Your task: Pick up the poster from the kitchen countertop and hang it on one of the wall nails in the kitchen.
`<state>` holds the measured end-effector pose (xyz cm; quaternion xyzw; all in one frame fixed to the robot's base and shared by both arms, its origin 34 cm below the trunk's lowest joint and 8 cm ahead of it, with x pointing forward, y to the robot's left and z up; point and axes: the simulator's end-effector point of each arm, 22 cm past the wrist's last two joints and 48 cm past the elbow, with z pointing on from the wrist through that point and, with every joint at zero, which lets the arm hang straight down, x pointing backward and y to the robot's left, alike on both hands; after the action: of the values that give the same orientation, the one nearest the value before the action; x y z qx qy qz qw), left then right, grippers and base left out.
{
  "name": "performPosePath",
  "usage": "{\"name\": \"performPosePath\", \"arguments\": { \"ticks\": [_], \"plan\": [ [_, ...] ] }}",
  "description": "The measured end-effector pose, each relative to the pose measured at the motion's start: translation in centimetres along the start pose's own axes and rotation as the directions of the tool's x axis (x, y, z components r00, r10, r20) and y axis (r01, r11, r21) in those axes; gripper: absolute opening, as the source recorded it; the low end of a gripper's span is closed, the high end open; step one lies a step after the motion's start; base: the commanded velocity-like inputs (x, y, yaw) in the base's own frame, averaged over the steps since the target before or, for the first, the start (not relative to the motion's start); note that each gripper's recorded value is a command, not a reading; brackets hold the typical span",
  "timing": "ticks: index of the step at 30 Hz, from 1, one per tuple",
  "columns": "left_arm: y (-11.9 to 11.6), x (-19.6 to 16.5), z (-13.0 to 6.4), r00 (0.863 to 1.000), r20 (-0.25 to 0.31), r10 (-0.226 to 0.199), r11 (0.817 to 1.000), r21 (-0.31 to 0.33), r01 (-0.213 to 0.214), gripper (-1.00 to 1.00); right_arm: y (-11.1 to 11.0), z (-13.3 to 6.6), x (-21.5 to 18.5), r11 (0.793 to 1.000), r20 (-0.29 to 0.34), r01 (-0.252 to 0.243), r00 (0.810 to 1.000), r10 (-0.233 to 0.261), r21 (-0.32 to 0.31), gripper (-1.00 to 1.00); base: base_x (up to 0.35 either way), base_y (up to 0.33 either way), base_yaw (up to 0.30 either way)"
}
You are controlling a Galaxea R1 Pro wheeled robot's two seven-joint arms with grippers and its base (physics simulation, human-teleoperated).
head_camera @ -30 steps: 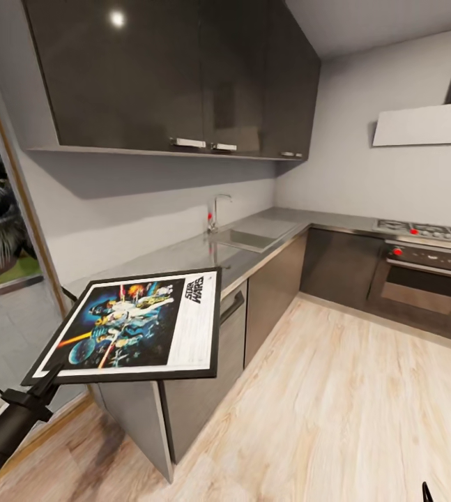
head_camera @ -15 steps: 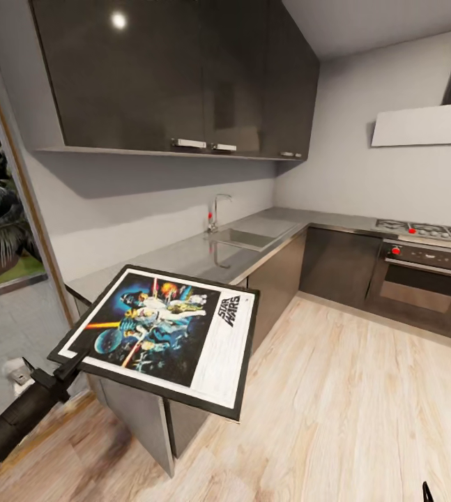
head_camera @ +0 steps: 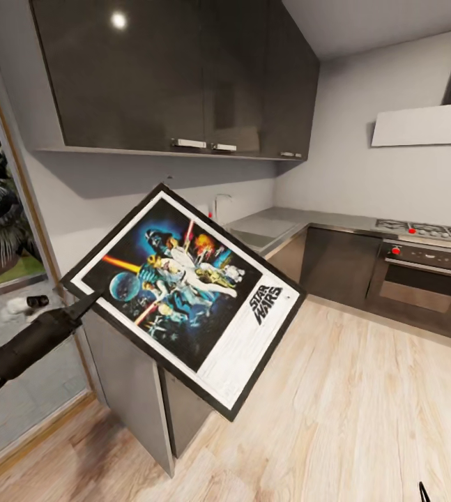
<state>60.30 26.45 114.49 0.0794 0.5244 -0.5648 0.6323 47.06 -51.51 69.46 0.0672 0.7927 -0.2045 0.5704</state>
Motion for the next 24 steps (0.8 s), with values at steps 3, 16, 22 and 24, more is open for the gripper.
{"name": "performPosePath", "arguments": {
  "ticks": [3,16,22,24],
  "plan": [
    [-2.5,0.1,3.6,0.995,-0.063,0.072,0.992,0.107,-0.065,-1.00,-0.9,0.3,0.0,0.999,-0.003,0.044,0.999,-0.044,-0.008,1.00,0.000,0.000,0.000],
    [-9.1,2.7,7.3,0.908,-0.252,0.335,0.883,0.421,-0.209,-1.00,-2.5,-4.2,-0.8,0.815,-0.054,-0.090,0.996,0.072,-0.572,1.00,0.000,0.000,0.000],
    [-10.5,3.8,6.5,0.865,-0.274,0.420,0.823,0.517,-0.236,-1.00,-4.1,-7.5,-2.8,0.695,-0.086,-0.172,0.984,0.158,-0.698,1.00,0.000,0.000,0.000],
    [-10.0,4.0,6.5,0.867,-0.278,0.413,0.830,0.508,-0.232,-1.00,-4.4,-7.5,-2.3,0.705,-0.097,-0.183,0.982,0.161,-0.685,1.00,0.000,0.000,0.000]
  ]
}}
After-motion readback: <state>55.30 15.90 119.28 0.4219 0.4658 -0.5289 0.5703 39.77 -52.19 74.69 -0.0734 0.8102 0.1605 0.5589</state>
